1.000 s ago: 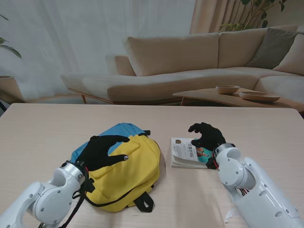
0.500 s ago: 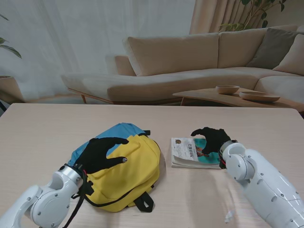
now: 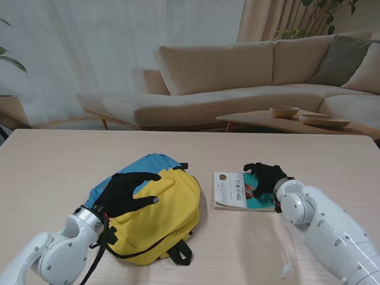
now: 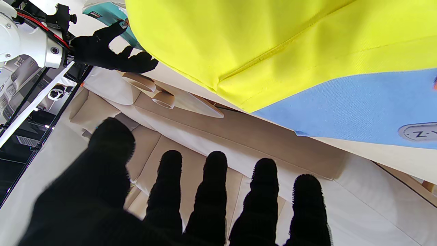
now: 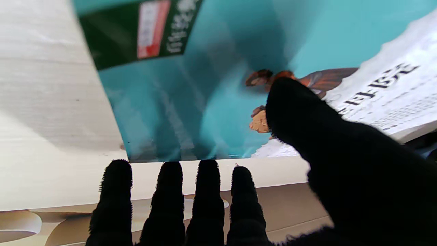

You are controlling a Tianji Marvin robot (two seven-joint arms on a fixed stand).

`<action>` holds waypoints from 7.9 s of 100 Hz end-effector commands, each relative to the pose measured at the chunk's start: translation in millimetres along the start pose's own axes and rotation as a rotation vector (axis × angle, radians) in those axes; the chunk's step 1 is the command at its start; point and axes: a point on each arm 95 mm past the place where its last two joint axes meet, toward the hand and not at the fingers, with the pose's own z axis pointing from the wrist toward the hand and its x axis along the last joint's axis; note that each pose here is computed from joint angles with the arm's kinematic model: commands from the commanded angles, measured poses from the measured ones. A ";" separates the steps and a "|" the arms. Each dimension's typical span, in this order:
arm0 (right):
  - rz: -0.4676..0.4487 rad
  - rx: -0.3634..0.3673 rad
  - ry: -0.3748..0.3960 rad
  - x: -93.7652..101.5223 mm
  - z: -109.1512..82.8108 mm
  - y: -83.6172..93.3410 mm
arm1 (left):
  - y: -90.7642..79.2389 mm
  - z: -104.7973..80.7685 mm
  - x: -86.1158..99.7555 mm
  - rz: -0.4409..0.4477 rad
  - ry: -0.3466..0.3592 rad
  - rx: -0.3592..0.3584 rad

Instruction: Pack books into the school bag then zip close the school bag

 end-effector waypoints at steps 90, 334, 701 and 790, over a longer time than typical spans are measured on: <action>-0.050 0.021 -0.005 -0.8 12.7 -33.8 | 2.7 -1.8 5.8 -0.002 0.024 -0.020; -0.159 0.116 0.032 -2.1 -9.1 -43.4 | 1.2 -8.9 6.2 0.023 0.030 -0.013; -0.088 0.102 -0.153 18.4 -6.2 -61.5 | 0.5 -13.9 8.4 0.119 0.036 -0.057; -0.011 -0.104 -0.141 24.8 -1.4 -58.2 | 0.4 -13.9 8.1 0.134 0.035 -0.063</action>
